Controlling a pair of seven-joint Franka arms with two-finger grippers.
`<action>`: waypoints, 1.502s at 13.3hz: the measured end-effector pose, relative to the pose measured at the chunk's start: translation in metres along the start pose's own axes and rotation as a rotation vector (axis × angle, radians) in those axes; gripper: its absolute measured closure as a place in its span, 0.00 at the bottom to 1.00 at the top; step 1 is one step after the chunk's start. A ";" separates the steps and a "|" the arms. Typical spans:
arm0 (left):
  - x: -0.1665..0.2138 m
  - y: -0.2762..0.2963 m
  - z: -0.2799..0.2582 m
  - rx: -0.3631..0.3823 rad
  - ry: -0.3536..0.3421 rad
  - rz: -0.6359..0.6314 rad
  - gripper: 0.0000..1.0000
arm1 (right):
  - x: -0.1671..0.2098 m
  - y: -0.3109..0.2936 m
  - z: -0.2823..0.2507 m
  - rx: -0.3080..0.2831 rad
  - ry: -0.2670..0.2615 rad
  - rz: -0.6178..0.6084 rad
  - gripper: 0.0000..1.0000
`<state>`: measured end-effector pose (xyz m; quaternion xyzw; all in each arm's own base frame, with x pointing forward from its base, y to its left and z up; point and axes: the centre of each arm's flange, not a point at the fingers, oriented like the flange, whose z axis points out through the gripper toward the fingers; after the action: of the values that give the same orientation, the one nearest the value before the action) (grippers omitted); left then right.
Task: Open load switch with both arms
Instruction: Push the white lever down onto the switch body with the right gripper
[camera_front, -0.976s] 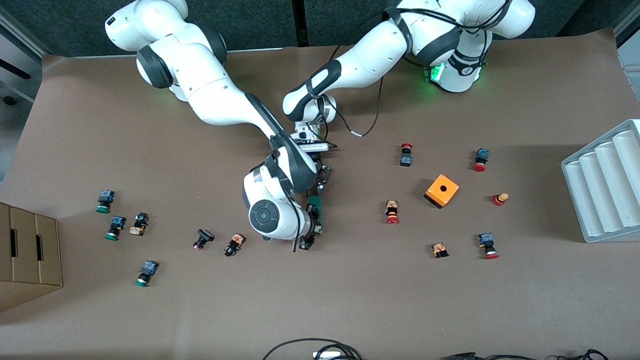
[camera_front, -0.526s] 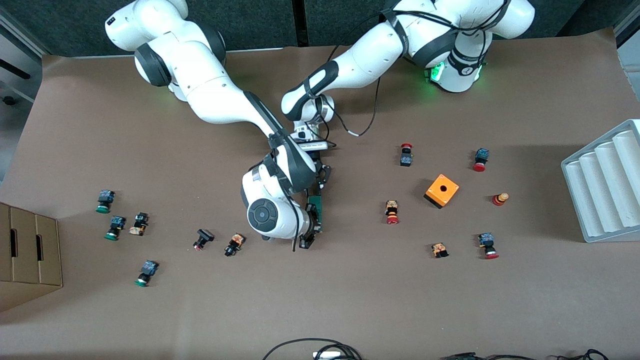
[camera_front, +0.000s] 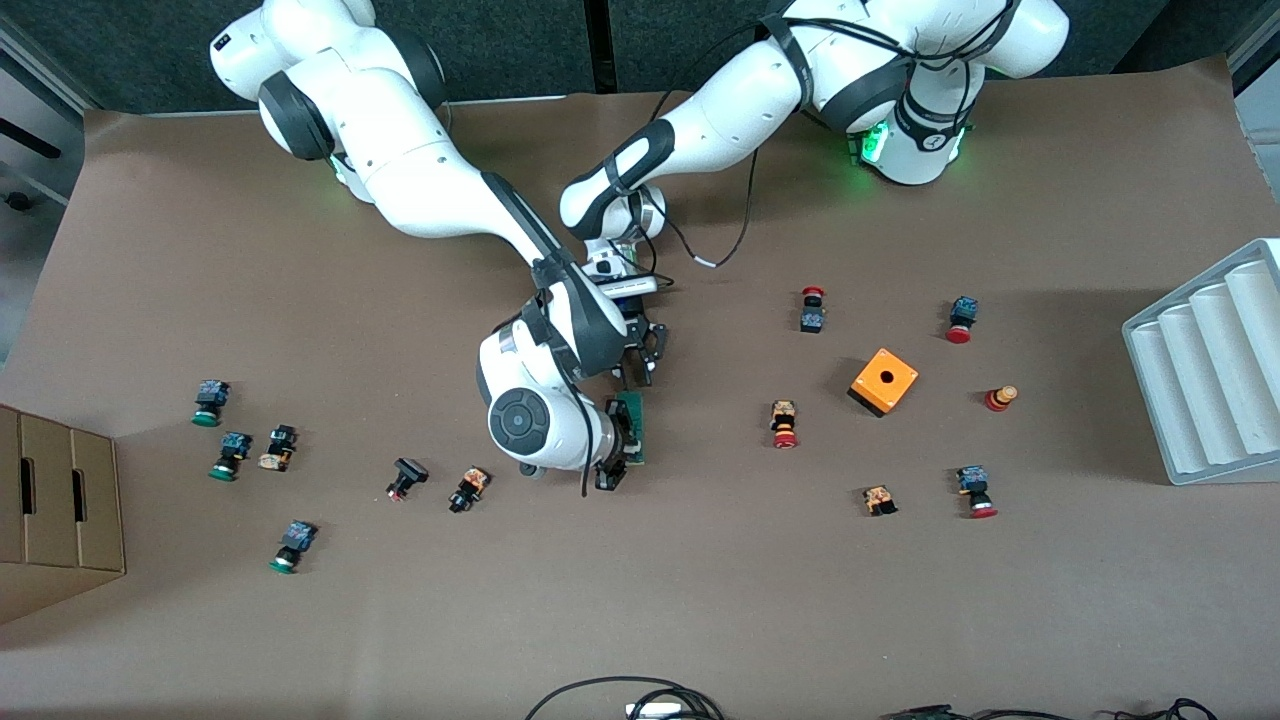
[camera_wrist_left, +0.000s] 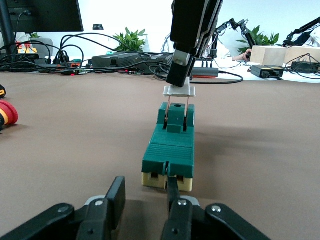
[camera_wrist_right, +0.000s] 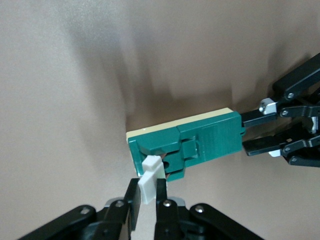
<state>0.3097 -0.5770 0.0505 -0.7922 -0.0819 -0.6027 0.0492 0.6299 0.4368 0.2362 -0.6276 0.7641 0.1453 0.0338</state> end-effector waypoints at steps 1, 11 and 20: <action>0.002 0.003 0.000 -0.006 -0.008 -0.005 0.58 | -0.001 0.004 0.001 -0.001 0.008 -0.010 0.82; 0.004 0.009 0.005 -0.049 -0.022 0.001 0.49 | -0.002 0.020 0.004 -0.003 0.028 -0.031 0.82; 0.003 0.007 0.008 -0.066 -0.013 0.015 0.48 | -0.011 0.035 -0.004 0.001 0.043 -0.074 0.82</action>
<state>0.3194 -0.5824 0.0513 -0.7978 -0.0564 -0.5997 0.0269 0.5985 0.4521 0.2489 -0.6584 0.7410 0.1301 0.0229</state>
